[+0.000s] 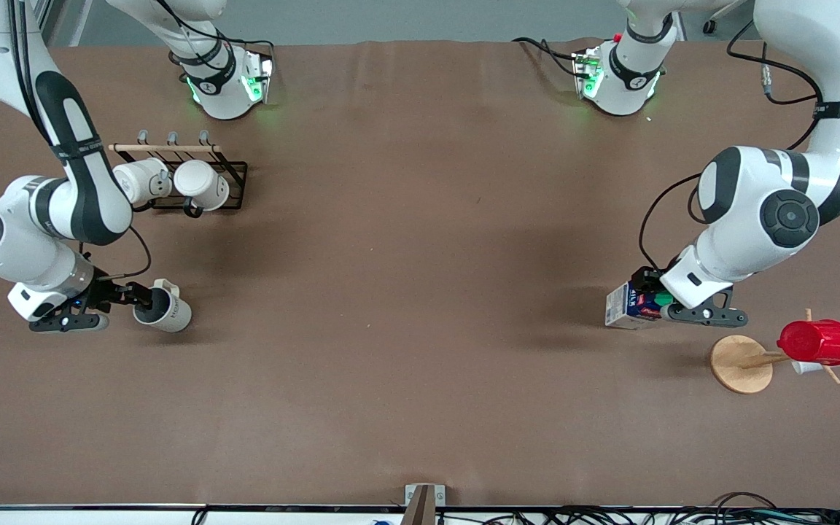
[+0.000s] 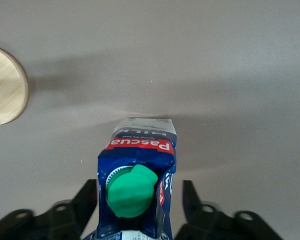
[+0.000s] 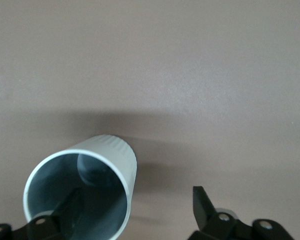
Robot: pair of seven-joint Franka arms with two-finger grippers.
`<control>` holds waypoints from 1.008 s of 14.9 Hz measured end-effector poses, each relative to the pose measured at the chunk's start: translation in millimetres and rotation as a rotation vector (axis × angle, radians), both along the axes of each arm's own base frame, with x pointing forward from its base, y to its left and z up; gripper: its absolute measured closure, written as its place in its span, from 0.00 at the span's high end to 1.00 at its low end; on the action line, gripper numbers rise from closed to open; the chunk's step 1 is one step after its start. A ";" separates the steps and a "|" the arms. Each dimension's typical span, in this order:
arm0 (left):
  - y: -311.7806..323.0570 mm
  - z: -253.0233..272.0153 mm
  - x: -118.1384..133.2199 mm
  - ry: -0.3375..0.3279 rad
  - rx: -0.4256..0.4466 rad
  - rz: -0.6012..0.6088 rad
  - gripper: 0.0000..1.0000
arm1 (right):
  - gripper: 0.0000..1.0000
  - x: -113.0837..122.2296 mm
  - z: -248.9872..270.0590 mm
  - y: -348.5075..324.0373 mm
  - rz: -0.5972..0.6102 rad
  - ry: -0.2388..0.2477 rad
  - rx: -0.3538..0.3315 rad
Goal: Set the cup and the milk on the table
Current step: 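Grasp the white mug with the right gripper while the left gripper grasps the carton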
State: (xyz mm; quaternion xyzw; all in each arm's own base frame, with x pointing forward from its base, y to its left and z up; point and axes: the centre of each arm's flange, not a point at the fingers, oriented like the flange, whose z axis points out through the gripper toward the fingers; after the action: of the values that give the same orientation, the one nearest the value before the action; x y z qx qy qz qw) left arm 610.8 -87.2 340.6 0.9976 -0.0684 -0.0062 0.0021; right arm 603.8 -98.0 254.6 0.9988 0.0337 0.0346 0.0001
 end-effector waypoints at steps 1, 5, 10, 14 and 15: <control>0.0 -1.4 0.0 0.002 0.000 0.000 0.71 | 0.92 0.2 -5.3 1.1 0.002 -0.001 0.000; 0.0 -1.9 0.1 0.003 0.000 0.000 0.49 | 0.56 -0.8 -19.6 6.1 0.008 0.016 0.004; -0.2 2.9 2.9 -0.008 -0.002 0.001 0.37 | 0.04 2.4 -9.4 17.1 0.010 0.094 0.018; -3.2 23.8 10.3 -0.036 -0.005 0.008 0.37 | 0.04 29.3 91.8 63.9 -0.017 0.233 0.032; -6.7 31.3 11.6 -0.036 -0.006 0.017 0.37 | 0.04 33.4 119.9 90.2 -0.041 0.248 0.029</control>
State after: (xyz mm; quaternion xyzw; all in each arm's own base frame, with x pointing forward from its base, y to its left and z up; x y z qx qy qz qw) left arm 622.4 -93.9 371.9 0.9981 -0.0598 0.0118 0.0039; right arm 637.2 -7.7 374.5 0.9958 0.0128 -0.0888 -0.0176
